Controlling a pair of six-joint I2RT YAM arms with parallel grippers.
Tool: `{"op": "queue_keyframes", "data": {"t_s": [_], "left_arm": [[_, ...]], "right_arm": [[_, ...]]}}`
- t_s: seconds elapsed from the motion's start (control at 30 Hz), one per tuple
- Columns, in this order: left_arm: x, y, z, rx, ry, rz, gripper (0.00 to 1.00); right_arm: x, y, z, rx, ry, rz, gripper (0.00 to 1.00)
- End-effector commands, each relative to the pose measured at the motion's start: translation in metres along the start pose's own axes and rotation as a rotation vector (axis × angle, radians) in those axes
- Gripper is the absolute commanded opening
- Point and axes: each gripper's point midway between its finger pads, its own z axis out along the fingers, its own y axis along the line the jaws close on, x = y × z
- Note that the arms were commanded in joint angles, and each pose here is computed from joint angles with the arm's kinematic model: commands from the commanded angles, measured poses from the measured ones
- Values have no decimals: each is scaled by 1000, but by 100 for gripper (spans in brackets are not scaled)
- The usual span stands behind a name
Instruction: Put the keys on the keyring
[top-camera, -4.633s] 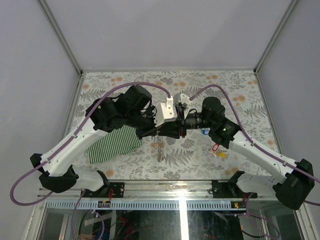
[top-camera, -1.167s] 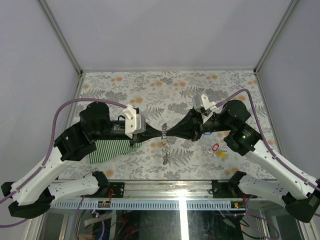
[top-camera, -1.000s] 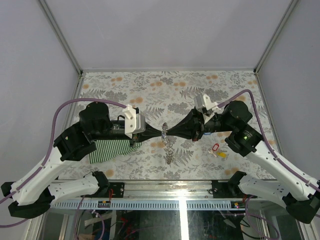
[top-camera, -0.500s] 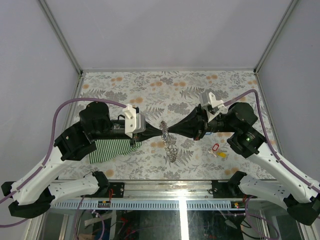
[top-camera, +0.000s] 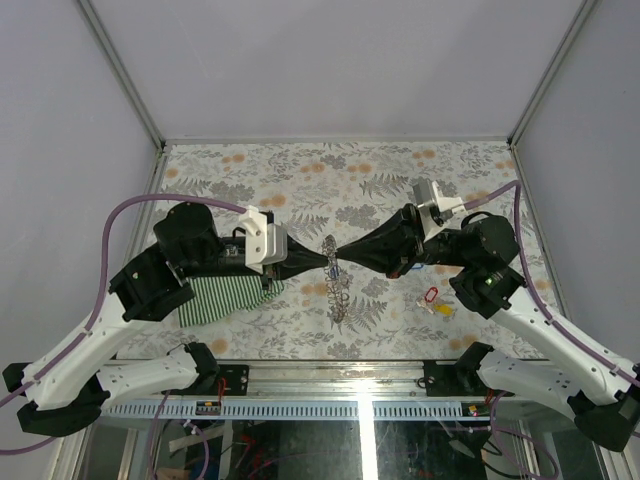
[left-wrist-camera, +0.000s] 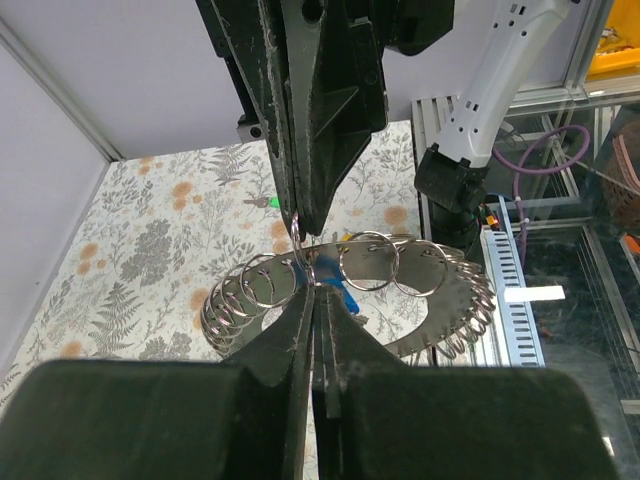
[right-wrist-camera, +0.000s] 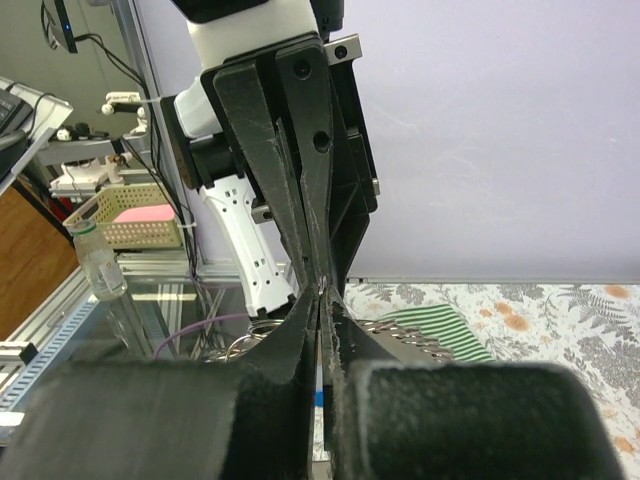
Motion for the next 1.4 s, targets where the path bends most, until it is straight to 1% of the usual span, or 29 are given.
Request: {"op": "queue_keyframes", "data": {"t_s": [0.0, 0.1, 0.17, 0.27, 0.53, 0.7, 0.8, 0.87, 1.03, 1.27, 1.3, 1.37], "left_arm": [[-5, -3, 3, 15, -39, -9, 0], [-6, -3, 4, 15, -54, -10, 2], [-9, -3, 4, 14, -66, -12, 8], [-11, -3, 4, 12, -78, -10, 13], [-26, 1, -4, -38, -138, 3, 16], [-42, 7, -14, -108, -225, -7, 29], [-49, 5, -14, -107, -284, -22, 34], [-50, 2, -11, -82, -310, -37, 35], [-42, -2, 5, -12, -310, -84, 35], [-32, -1, 12, -14, -323, -118, 36], [-33, 0, 12, -15, -327, -118, 35], [-32, 0, 13, -17, -329, -122, 31]], "right_arm": [[-56, 15, -2, -8, -197, -119, 0], [-57, 11, -3, 21, -214, -115, 0], [-57, 9, -5, 38, -229, -112, 0], [-56, 9, -5, 38, -229, -109, 0], [-52, 8, -9, 61, -193, -150, 0], [-44, 11, -8, 33, -125, -180, 0], [-43, 14, -9, 21, -113, -193, 0], [-43, 15, -9, 16, -112, -198, 0], [-42, 18, -8, -5, -106, -203, 0], [-43, 20, -9, -10, -109, -210, 0], [-43, 20, -9, -11, -108, -210, 0], [-43, 19, -9, -11, -107, -209, 0]]}}
